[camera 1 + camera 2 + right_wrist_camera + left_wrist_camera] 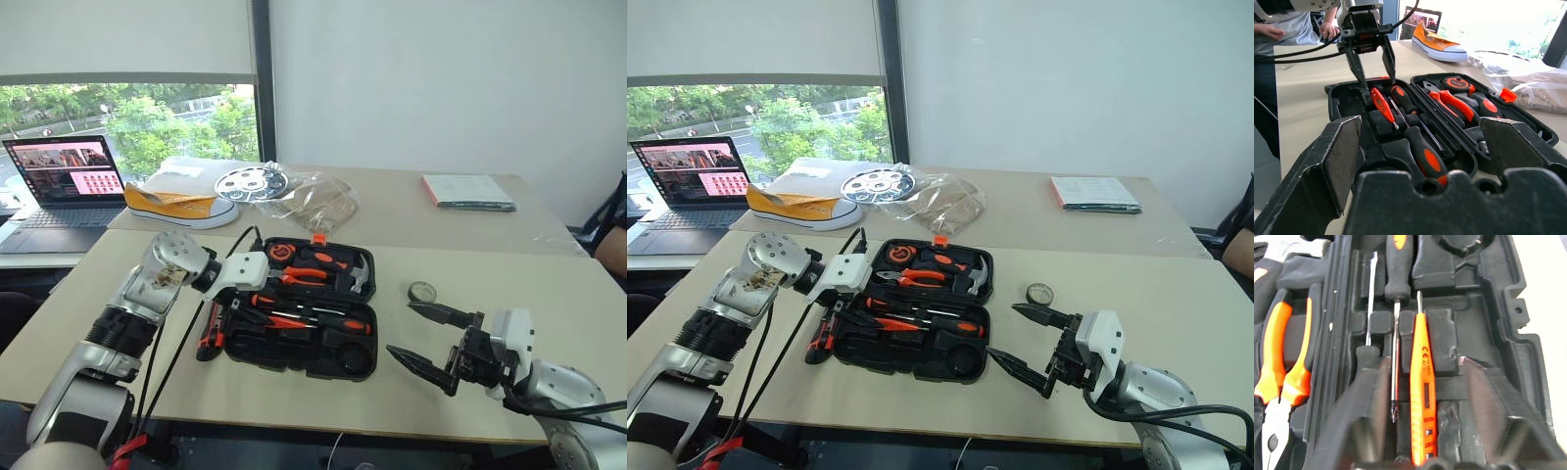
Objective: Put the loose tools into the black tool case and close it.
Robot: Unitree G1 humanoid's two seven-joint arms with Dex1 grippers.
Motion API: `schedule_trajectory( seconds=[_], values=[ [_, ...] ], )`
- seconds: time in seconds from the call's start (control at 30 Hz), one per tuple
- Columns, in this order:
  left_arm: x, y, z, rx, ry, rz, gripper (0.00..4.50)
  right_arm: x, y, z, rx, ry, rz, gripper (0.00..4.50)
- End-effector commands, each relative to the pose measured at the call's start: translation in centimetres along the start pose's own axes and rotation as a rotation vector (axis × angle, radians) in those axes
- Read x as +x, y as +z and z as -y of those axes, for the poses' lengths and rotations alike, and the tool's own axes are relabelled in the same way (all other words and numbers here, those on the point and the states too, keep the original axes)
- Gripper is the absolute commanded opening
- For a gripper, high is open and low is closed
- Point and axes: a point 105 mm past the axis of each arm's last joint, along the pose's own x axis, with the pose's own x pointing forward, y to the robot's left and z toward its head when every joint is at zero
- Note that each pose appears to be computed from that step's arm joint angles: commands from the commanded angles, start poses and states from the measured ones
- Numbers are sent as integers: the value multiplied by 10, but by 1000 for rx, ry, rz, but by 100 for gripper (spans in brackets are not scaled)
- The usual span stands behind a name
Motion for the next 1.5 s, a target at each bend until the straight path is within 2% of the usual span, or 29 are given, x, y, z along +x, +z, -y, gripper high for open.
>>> schedule_trajectory(
  seconds=[0.03, 0.1, 0.3, 0.6, 1.17, 1.23, 1.33, 1.4, 1.47, 1.5],
  values=[
    [-1, 2, -3, 3, 46, 45, 39, -1, 7, 0, -32, -6, 20, 450],
    [4, 7, -4, -1, 56, 105, 5, -1, 6, 1, -31, -7, 19, 450],
    [16, 9, -2, -34, 59, 152, 5, 0, 6, 1, -28, -10, 21, 450],
    [34, -8, 4, -52, 54, 103, 5, 1, 6, -2, -23, -15, 28, 450],
    [41, -39, 11, -126, 36, 12, 5, 2, 6, -3, -17, -25, 33, 450],
    [40, -36, 12, -119, 36, 28, 5, 2, 6, -3, -18, -27, 33, 450],
    [33, -20, 9, -76, 80, 125, 5, 2, 6, -3, -22, -36, 35, 450],
    [12, -10, 1, -79, 207, 251, 5, 0, 8, 0, -34, -57, 44, 450],
    [-11, -11, 1, -97, 305, 319, 5, -2, 9, 2, -45, -70, 50, 450],
    [-20, -16, 6, -115, 334, 330, 29, -4, 9, 3, -46, -73, 52, 450]
  ],
)
